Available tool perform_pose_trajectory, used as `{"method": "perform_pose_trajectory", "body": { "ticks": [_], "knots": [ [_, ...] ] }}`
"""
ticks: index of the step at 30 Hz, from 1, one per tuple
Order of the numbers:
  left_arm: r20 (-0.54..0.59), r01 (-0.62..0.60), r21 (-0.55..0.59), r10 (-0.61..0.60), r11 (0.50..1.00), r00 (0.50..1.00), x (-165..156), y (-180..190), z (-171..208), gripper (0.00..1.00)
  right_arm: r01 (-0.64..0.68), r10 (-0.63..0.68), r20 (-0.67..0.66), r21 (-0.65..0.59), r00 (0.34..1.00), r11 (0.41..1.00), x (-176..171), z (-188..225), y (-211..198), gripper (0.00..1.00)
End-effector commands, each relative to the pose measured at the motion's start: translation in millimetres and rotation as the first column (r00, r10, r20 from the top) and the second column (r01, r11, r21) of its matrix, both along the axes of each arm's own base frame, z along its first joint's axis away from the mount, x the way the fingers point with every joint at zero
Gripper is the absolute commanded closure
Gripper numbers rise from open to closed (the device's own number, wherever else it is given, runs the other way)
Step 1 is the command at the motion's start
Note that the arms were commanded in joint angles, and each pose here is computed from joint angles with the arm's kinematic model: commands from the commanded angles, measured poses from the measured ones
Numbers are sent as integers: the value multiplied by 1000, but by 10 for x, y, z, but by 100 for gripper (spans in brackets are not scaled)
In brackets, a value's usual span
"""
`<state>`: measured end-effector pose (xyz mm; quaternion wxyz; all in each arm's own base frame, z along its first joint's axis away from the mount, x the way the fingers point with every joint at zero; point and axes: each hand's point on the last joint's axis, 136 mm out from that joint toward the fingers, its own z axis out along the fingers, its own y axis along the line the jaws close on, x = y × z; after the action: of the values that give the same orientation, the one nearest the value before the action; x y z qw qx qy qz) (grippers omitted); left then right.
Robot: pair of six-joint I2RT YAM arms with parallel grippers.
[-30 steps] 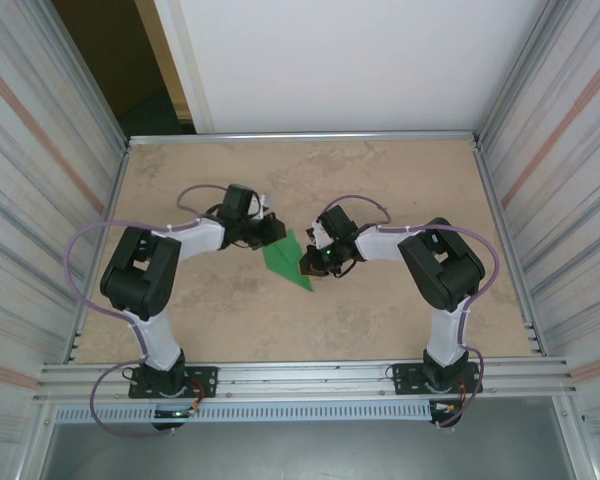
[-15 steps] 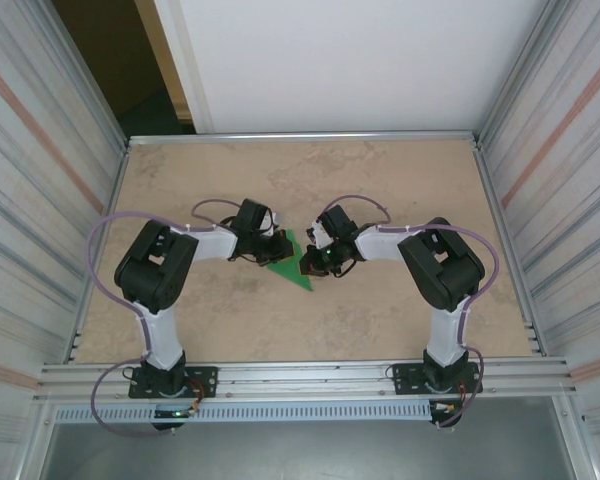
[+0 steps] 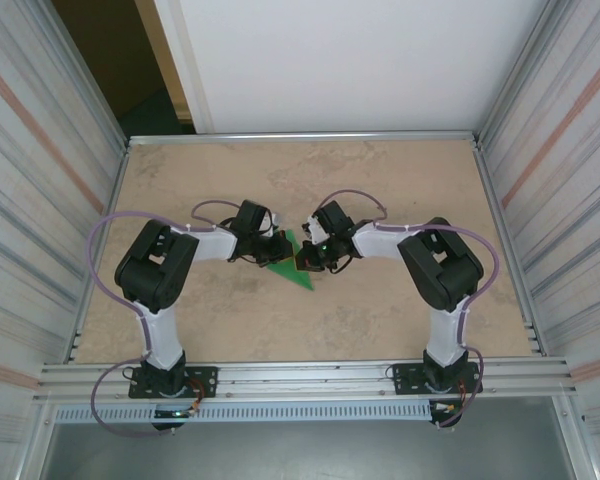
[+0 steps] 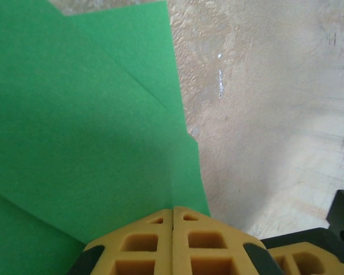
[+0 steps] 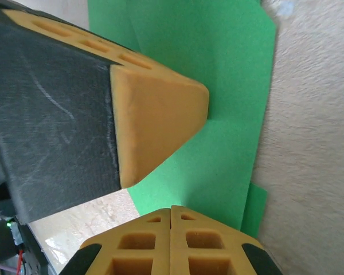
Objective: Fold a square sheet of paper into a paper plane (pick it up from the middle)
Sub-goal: Fourth fold the wing at the center of the table.
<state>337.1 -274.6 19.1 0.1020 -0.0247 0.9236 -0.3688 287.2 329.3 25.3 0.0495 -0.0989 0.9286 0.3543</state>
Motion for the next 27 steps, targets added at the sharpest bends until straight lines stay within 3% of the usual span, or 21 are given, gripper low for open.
{"method": "perform_pose_trajectory", "body": {
  "ticks": [1, 12, 21, 27],
  "knots": [
    [-82, -29, 113, 38, 993, 996, -155, 229, -354, 97, -29, 28, -33, -35, 999, 999, -85, -119, -2, 95],
    [-127, -56, 201, 82, 978, 988, -198, 398, -489, 97, -63, 56, -99, -78, 994, 995, -486, -247, -295, 95],
    [-136, -56, 199, 84, 978, 987, -200, 424, -508, 97, -58, 42, -138, -115, 990, 992, -896, -325, -652, 95],
    [-125, -53, 174, 75, 983, 989, -166, 376, -442, 97, -25, 22, -55, -58, 998, 998, -782, -36, -654, 95]
  ]
}}
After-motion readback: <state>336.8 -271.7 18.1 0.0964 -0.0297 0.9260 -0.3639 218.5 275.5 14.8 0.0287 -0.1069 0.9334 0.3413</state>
